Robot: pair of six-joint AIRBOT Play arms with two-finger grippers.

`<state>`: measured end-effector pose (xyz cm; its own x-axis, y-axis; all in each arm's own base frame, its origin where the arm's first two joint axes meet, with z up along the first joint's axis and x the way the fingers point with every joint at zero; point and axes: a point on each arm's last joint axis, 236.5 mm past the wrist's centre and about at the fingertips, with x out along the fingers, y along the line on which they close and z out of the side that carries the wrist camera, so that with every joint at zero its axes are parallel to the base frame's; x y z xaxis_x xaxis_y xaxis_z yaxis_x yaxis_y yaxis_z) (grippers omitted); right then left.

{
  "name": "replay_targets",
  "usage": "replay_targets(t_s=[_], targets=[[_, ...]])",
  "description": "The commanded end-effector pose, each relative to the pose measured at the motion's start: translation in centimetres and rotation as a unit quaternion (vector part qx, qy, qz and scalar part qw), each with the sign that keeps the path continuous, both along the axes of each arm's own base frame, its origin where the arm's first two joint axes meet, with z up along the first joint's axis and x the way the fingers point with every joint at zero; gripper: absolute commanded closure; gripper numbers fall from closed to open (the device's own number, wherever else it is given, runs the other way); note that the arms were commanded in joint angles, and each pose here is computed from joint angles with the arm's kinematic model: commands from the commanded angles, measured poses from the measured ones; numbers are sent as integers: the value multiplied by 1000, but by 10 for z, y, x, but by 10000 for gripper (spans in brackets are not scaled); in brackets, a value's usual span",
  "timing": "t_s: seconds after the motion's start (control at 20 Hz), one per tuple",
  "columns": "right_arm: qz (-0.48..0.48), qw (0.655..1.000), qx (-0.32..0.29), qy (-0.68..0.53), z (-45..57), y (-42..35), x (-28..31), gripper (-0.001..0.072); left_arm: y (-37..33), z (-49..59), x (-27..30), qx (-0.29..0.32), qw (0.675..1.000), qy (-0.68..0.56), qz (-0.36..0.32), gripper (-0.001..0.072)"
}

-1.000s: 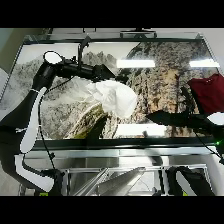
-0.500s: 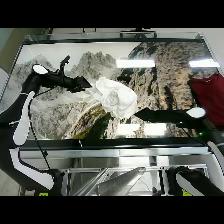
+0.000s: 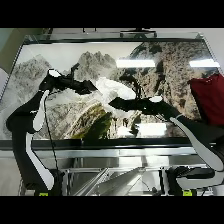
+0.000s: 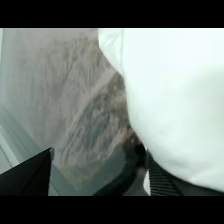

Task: Fold the shirts.

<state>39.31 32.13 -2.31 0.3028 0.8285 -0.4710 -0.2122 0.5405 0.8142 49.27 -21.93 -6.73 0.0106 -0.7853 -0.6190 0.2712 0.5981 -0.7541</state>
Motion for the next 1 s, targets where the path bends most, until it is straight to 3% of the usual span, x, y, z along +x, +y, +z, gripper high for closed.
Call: replay_targets(t_s=[0.0, 0.05, 0.1, 0.2, 0.25, 0.65, 0.95], targets=[[-13, 1000, 4, -3, -13, 12, 34, 164, -24, -5, -28, -12, 997, 33, -66, 6], [-21, 1000, 4, -2, -14, 6, 40, 164, -28, -6, -35, -13, 996, 40, -76, 64], [-29, 1000, 5, -2, -13, -1, 45, 164, -29, -7, -39, -14, 996, 47, -81, 207], [-40, 999, 14, 11, -11, -14, 51, 164, -29, -9, -44, -14, 995, 55, -85, 669], [-39, 999, 15, 15, -11, -21, 52, 164, -28, -9, -45, -15, 994, 55, -88, 698], [-85, 995, -20, 45, -28, -92, 73, 183, -9, -1, -56, -28, 991, 83, -103, 698], [-71, 996, 5, 54, -21, -72, 65, 183, -20, 7, -64, -46, 988, 89, -117, 698]])
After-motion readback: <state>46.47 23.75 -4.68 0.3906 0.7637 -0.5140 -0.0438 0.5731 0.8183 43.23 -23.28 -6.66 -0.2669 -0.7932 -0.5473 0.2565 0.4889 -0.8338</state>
